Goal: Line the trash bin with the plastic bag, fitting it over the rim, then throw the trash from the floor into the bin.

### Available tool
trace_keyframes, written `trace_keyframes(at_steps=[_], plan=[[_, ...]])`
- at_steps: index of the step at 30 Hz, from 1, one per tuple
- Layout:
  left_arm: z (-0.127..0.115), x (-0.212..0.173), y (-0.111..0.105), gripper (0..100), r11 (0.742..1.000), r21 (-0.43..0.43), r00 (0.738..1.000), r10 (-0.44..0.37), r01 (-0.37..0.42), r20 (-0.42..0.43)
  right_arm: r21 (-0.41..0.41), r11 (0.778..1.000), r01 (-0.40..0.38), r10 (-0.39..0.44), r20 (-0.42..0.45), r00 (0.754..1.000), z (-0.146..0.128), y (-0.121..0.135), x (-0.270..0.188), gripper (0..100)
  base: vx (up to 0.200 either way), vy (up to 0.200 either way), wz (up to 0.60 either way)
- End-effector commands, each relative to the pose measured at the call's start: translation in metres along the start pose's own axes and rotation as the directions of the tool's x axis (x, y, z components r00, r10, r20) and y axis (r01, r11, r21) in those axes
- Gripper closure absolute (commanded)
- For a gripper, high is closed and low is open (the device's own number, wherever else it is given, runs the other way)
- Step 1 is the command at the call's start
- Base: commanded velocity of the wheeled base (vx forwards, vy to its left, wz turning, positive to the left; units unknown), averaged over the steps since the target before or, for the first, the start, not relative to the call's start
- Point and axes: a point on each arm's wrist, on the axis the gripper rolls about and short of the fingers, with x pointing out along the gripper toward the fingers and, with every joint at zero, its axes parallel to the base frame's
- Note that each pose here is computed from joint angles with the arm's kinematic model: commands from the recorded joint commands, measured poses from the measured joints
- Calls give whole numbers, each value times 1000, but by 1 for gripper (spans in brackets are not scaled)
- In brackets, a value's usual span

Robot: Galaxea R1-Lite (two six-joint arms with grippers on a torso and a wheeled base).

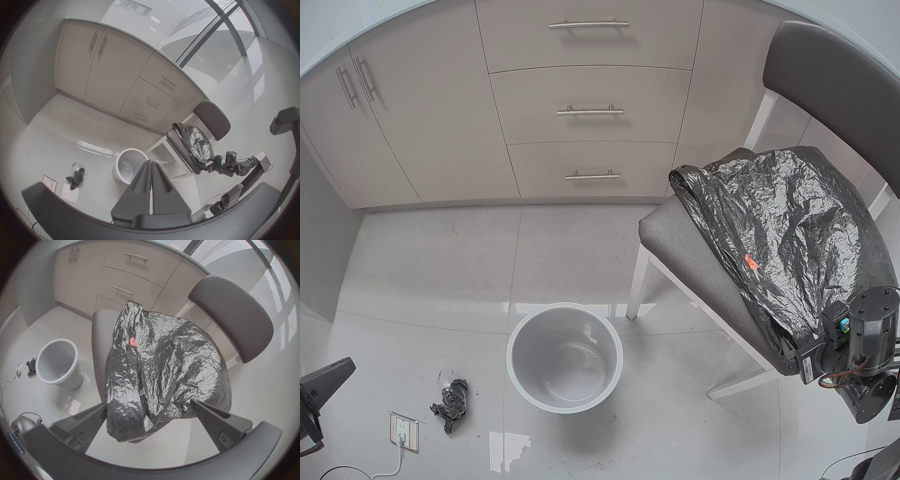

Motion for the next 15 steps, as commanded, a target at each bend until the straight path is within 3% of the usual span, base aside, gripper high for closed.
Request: trace_keyframes(at_steps=[1,15], plan=[[1,0,-1,100,1000,6,1000,-8,8,14,-11,1000,21,-21,-13,1000,3,5,5,0,0,0,0],[3,2,0,100,1000,4,1000,-8,8,7,-8,998,68,-68,-29,997,11,10,14,0,0,0,0]])
